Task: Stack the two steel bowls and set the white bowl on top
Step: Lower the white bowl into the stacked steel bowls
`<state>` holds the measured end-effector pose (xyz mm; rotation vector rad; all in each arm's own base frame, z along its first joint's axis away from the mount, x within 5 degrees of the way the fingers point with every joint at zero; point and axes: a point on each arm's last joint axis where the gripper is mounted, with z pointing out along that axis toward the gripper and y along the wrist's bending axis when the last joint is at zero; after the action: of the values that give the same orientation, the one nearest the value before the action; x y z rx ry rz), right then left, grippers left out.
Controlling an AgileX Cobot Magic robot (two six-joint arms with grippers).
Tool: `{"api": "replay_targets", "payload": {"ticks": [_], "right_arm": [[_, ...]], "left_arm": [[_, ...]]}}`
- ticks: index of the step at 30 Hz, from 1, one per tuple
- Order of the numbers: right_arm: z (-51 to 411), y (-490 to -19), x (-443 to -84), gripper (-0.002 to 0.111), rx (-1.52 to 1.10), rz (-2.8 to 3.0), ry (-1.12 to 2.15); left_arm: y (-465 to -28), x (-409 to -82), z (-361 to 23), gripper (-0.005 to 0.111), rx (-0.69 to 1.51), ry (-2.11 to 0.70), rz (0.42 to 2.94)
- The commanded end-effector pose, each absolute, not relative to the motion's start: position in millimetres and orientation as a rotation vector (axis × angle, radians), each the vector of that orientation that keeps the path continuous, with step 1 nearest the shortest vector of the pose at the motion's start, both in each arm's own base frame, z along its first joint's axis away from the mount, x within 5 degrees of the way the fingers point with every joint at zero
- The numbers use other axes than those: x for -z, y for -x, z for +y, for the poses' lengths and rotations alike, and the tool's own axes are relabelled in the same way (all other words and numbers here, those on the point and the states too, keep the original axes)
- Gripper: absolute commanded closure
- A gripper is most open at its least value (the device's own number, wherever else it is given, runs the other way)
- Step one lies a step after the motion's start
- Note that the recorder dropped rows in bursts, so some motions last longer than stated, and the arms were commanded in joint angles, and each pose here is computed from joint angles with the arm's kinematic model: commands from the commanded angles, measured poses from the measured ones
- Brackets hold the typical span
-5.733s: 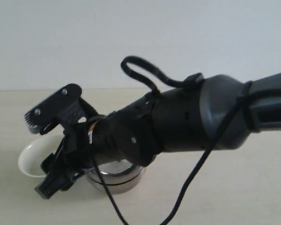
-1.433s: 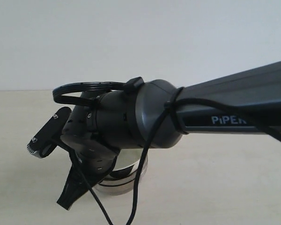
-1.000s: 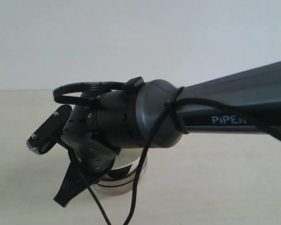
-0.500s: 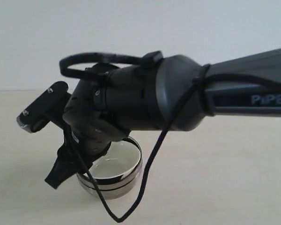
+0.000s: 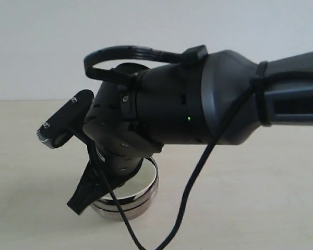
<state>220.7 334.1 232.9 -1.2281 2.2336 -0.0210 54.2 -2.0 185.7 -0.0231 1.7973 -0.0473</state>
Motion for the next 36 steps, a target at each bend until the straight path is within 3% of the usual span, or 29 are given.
{"api": "replay_targets", "payload": {"ticks": [1, 11, 23, 36], "right_arm": [[329, -216, -217, 0.108, -0.022, 2.242, 1.223], [327, -207, -194, 0.108, -0.141, 2.220, 1.224], [328, -209, -196, 0.108, -0.129, 2.175, 1.246], [302, -205, -236, 0.108, 0.009, 2.207, 1.172]], "left_arm": [[-54, -186, -2, 0.103, 0.054, 0.023, 1.790], [-54, -186, -2, 0.103, 0.054, 0.023, 1.790], [-54, -186, -2, 0.103, 0.054, 0.023, 1.790], [-54, -186, -2, 0.103, 0.054, 0.023, 1.790]]}}
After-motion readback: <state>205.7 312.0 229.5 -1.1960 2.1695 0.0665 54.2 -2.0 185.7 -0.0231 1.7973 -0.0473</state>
